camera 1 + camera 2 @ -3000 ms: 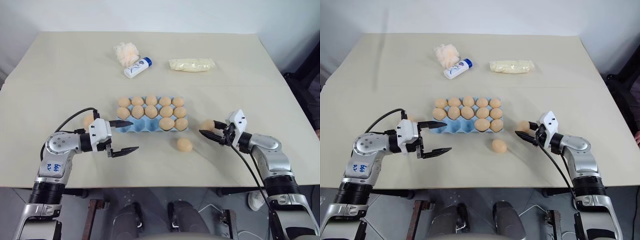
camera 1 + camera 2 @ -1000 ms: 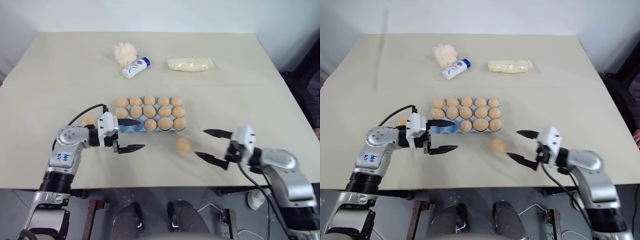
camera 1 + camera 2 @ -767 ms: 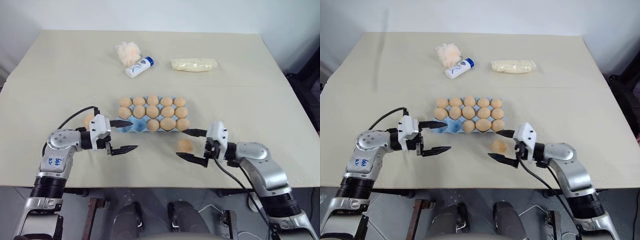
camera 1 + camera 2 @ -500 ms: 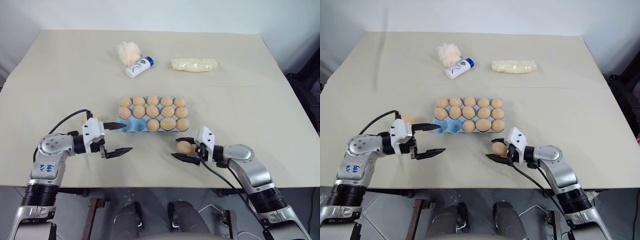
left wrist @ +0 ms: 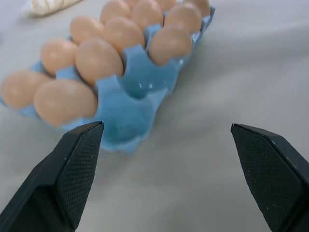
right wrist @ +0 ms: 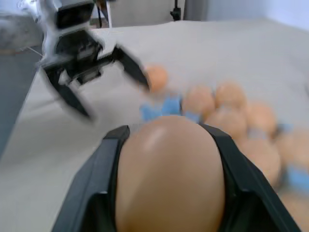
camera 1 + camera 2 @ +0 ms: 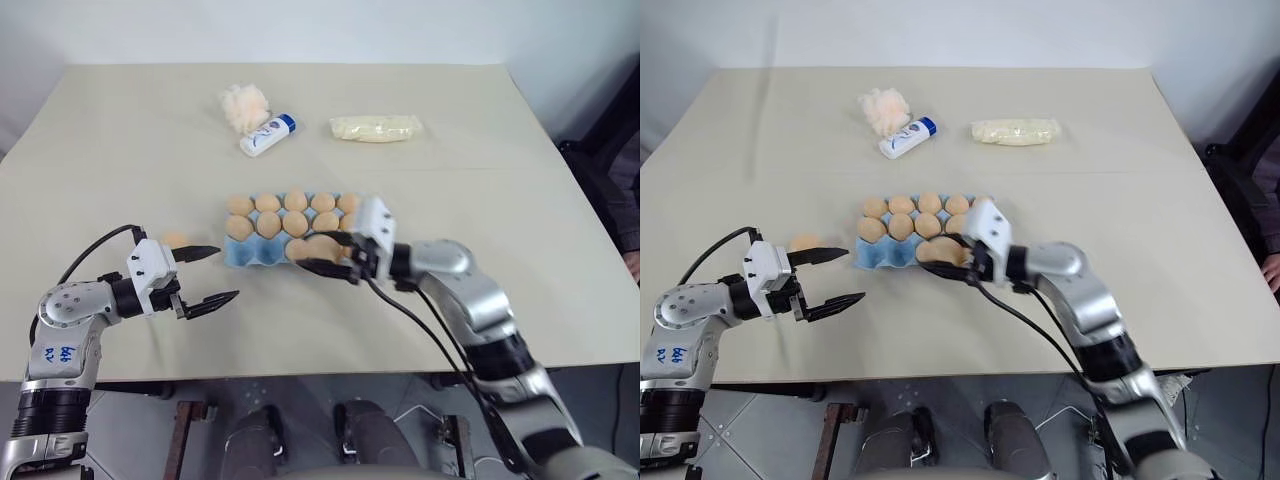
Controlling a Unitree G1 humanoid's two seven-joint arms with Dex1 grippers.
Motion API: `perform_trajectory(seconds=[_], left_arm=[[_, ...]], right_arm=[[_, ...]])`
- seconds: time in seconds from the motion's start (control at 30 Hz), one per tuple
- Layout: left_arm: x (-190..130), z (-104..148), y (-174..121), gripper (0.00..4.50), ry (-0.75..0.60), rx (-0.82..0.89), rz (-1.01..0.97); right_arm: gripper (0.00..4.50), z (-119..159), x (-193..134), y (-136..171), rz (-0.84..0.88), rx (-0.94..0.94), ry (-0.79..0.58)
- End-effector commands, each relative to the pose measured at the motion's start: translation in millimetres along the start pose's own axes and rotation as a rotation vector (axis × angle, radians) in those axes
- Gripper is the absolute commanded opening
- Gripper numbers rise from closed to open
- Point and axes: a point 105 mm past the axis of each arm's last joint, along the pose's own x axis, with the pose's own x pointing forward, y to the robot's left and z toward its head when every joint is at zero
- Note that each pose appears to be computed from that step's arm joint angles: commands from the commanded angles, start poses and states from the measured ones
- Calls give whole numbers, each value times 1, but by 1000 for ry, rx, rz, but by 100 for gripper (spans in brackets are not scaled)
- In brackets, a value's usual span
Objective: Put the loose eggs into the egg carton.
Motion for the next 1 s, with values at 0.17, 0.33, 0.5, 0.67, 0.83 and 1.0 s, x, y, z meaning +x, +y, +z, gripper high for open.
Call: perform_trajectory(seconds=[0.17,0.33,0.5,0.67,0.83,1.0], left_arm=[[-1,10,1,450,-33,32,35],[1,9,-9,450,-30,25,11],[-5,9,-4,450,-28,14,59],[-13,4,2,450,-24,-1,134],[-30,-7,5,450,19,-38,209],[-54,-20,6,450,25,-78,369]], right_arm=[[176,-11,48,-14,4,-11,66],[269,-17,57,-16,-4,-29,63],[438,0,40,-7,6,-93,-39],[447,4,-27,-6,-59,-149,-129],[447,-21,-94,4,-80,-118,-67],[447,-37,-126,16,-118,-86,-57]])
